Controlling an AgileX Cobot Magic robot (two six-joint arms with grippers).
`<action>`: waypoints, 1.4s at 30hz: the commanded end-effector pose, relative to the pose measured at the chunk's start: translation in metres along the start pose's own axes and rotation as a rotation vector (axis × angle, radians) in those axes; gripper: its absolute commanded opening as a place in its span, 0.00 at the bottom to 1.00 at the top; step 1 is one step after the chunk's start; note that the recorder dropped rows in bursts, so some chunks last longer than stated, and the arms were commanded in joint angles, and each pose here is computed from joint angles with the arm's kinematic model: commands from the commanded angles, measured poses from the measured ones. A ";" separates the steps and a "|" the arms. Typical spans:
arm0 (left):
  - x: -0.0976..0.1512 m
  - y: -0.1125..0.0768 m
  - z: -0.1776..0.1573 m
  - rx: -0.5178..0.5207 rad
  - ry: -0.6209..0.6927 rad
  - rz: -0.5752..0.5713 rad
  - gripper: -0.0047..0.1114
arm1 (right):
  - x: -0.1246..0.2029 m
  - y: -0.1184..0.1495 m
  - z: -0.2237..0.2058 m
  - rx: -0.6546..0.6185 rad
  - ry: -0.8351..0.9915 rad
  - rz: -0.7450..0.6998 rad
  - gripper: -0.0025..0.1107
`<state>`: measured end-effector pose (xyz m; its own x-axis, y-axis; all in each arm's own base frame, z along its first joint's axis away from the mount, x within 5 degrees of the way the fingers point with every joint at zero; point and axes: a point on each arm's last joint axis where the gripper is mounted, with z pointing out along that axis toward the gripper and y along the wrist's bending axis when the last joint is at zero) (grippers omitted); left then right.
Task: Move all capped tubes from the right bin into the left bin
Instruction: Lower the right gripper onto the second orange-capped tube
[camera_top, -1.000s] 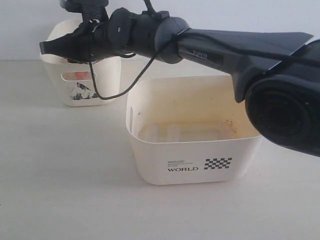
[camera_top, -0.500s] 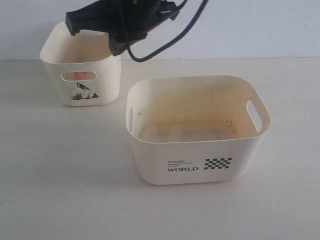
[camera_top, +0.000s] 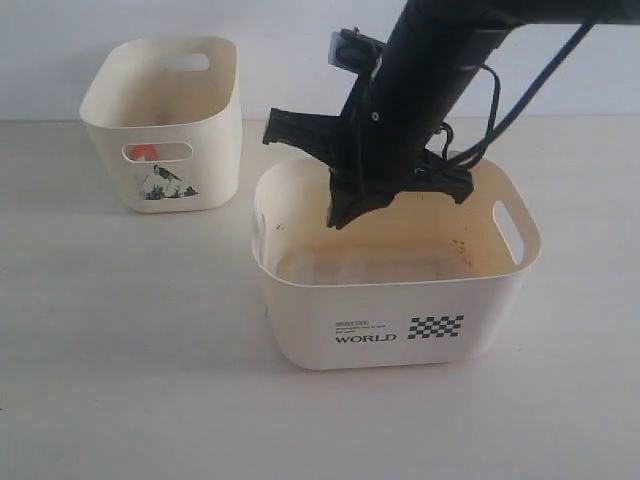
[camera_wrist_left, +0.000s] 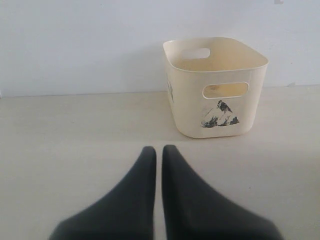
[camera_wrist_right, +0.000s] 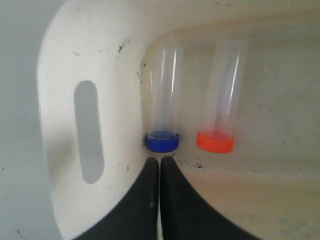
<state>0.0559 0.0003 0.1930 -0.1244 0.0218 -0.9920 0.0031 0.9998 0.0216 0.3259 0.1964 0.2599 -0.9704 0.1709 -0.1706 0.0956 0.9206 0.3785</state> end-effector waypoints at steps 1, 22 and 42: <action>-0.001 0.000 0.000 -0.001 -0.003 -0.007 0.08 | 0.000 -0.016 0.016 0.020 0.029 0.052 0.02; -0.001 0.000 0.000 -0.001 -0.003 -0.007 0.08 | -0.003 -0.031 0.079 0.104 0.100 0.073 0.56; -0.001 0.000 0.000 -0.001 -0.003 -0.007 0.08 | -0.007 -0.046 0.121 0.158 0.089 0.070 0.56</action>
<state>0.0559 0.0003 0.1930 -0.1244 0.0218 -0.9920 0.0031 0.9998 0.0216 0.3549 0.1978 0.1370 -0.9755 0.2108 -0.0620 0.1899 0.9507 0.2452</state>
